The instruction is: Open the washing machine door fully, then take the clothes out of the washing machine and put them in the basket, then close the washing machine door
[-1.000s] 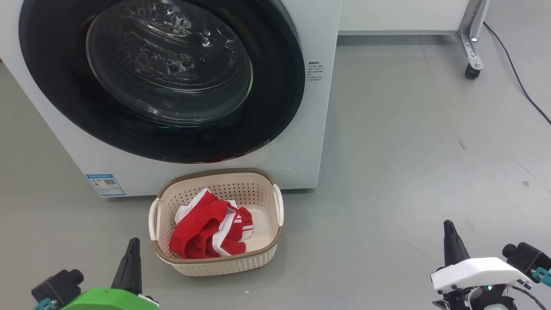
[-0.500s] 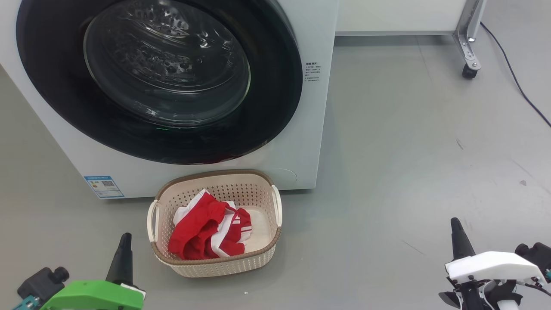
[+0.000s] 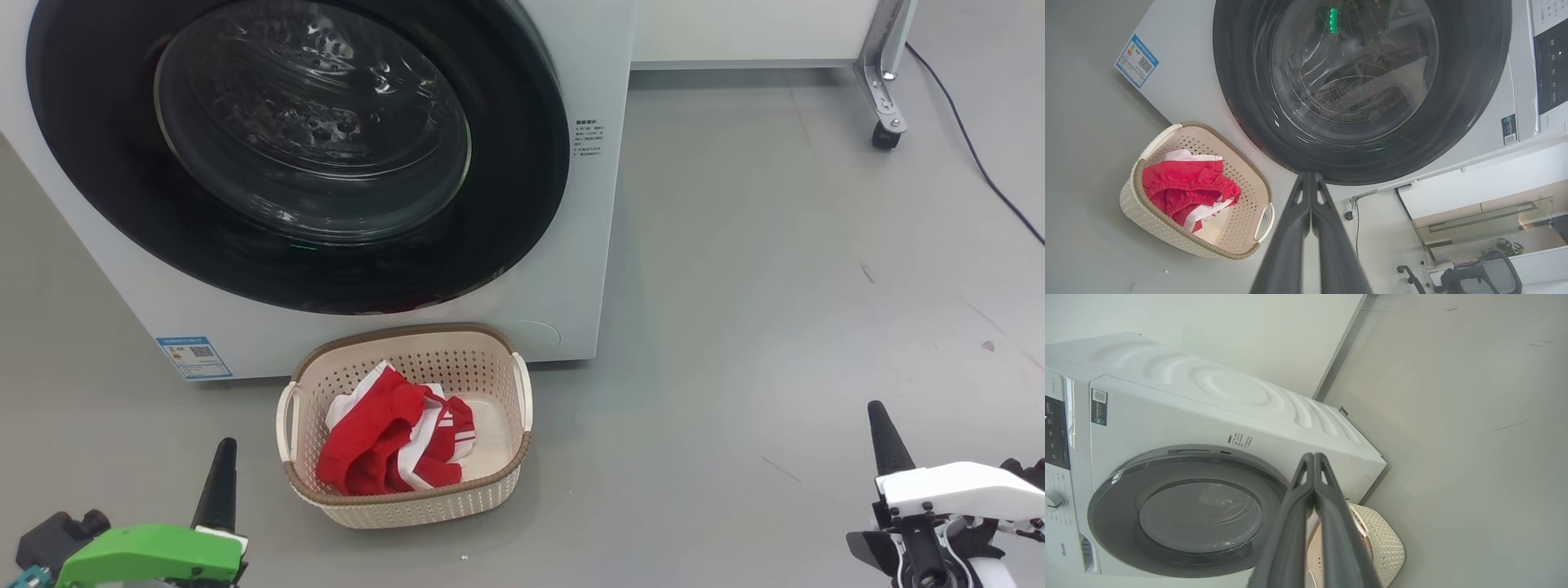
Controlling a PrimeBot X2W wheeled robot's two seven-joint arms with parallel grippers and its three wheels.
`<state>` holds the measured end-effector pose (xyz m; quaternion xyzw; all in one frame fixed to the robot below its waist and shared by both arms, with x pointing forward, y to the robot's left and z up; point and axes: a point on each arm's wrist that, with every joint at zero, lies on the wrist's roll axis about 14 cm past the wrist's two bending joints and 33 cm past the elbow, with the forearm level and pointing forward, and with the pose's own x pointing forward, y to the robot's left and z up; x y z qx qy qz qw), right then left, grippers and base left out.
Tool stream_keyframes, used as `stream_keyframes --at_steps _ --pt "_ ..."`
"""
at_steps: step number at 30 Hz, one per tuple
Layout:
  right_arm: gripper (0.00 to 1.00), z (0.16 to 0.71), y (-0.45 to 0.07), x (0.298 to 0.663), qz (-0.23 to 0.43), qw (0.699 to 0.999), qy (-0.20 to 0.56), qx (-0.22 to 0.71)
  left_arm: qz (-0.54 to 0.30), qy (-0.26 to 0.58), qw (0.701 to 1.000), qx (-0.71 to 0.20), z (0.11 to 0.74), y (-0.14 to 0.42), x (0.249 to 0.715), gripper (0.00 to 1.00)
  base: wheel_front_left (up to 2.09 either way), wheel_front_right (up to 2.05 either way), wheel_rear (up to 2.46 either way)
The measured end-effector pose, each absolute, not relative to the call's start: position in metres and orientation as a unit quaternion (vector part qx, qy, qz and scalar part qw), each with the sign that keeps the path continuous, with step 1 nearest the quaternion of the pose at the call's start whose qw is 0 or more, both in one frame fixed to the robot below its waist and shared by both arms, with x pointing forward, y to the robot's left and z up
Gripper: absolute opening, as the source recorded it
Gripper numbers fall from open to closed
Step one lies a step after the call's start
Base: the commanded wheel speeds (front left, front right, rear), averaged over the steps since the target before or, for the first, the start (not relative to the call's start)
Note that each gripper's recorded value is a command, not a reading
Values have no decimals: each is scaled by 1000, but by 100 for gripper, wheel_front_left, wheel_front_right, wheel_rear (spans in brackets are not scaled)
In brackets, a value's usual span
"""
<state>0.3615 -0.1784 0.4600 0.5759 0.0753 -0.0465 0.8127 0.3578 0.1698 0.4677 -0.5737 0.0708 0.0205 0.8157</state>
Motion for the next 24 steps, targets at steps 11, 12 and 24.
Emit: stream_keyframes --at_steps 11,12,24 --pt "0 468 -189 367 -47 764 55 641 26 62 765 -640 470 176 364 0 0 0 0" --pt "0 469 -189 368 -47 760 54 646 25 63 762 -644 471 176 365 0 0 0 0" --pt "0 475 -200 371 -46 712 32 700 26 50 715 -697 475 182 371 0 0 0 0"
